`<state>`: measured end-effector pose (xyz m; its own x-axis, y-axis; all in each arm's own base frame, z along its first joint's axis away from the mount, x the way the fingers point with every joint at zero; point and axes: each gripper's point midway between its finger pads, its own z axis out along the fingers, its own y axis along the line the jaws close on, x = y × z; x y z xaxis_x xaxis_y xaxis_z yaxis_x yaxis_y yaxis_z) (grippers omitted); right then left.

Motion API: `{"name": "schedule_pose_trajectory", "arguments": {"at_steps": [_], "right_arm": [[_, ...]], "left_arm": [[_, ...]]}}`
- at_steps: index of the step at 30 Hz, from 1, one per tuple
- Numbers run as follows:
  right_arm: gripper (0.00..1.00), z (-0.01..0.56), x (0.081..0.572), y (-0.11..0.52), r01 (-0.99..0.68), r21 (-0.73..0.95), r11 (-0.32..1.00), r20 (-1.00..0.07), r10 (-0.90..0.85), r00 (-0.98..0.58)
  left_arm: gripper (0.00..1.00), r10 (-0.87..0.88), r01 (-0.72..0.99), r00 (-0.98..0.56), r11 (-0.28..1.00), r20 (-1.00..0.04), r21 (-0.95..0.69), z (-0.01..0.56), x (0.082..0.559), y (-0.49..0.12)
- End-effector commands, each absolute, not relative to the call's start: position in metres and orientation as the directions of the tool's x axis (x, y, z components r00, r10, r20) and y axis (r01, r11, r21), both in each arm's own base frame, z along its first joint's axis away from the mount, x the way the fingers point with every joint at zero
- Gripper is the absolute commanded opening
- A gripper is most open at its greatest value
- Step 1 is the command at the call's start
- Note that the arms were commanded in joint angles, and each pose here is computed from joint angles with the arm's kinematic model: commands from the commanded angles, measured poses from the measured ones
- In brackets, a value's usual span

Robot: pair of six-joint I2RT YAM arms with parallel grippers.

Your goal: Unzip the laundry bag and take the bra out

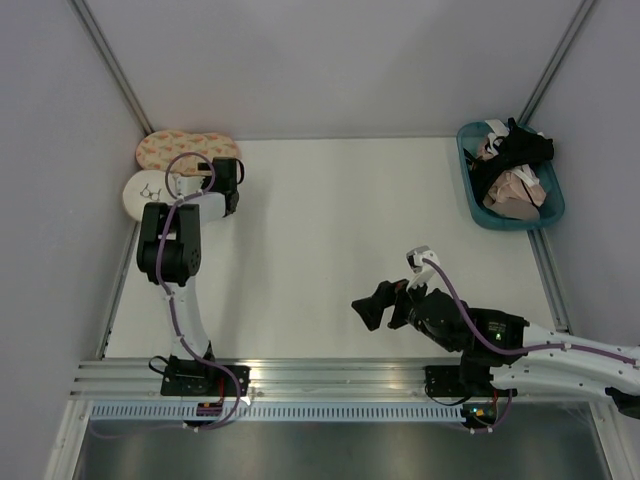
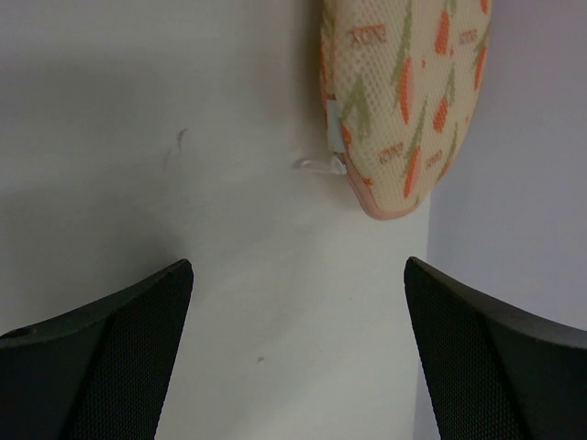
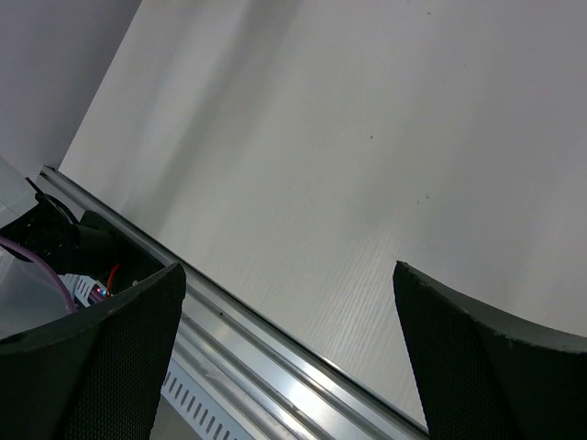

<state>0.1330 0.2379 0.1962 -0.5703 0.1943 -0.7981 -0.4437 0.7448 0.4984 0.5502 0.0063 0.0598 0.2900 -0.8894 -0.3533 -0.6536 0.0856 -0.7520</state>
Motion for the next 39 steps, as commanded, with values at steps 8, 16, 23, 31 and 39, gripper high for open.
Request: {"name": "schedule_pose_trajectory", "arguments": {"at_steps": [8, 16, 23, 31, 39], "right_arm": [[0.98, 0.183, 0.131, 0.237, -0.391, 0.503, 0.771, -0.766, 0.188, -0.615], [0.98, 0.171, 0.132, 0.24, -0.356, 0.489, 0.796, -0.748, 0.173, -0.64], [0.98, 0.165, 0.134, 0.255, -0.363, 0.457, 0.812, -0.748, 0.13, -0.651], [0.98, 0.164, 0.132, 0.267, -0.392, 0.457, 0.798, -0.746, 0.105, -0.657], [0.98, 0.184, 0.128, 0.255, -0.418, 0.516, 0.748, -0.755, 0.167, -0.634]], "left_arm": [[1.0, -0.829, -0.623, 0.475, -0.08, -0.296, -0.778, 0.032, 0.571, 0.042], [0.82, -0.858, -0.547, 0.478, -0.127, -0.185, -0.827, 0.019, 0.602, 0.065], [0.19, -0.93, -0.433, 0.361, -0.104, -0.067, -0.895, 0.015, 0.632, 0.062], [0.02, -0.99, -0.281, 0.125, 0.033, -0.07, -0.959, 0.063, 0.644, 0.023], [0.02, -0.964, -0.125, -0.25, 0.125, -0.09, -0.984, 0.118, 0.617, -0.046]]}}
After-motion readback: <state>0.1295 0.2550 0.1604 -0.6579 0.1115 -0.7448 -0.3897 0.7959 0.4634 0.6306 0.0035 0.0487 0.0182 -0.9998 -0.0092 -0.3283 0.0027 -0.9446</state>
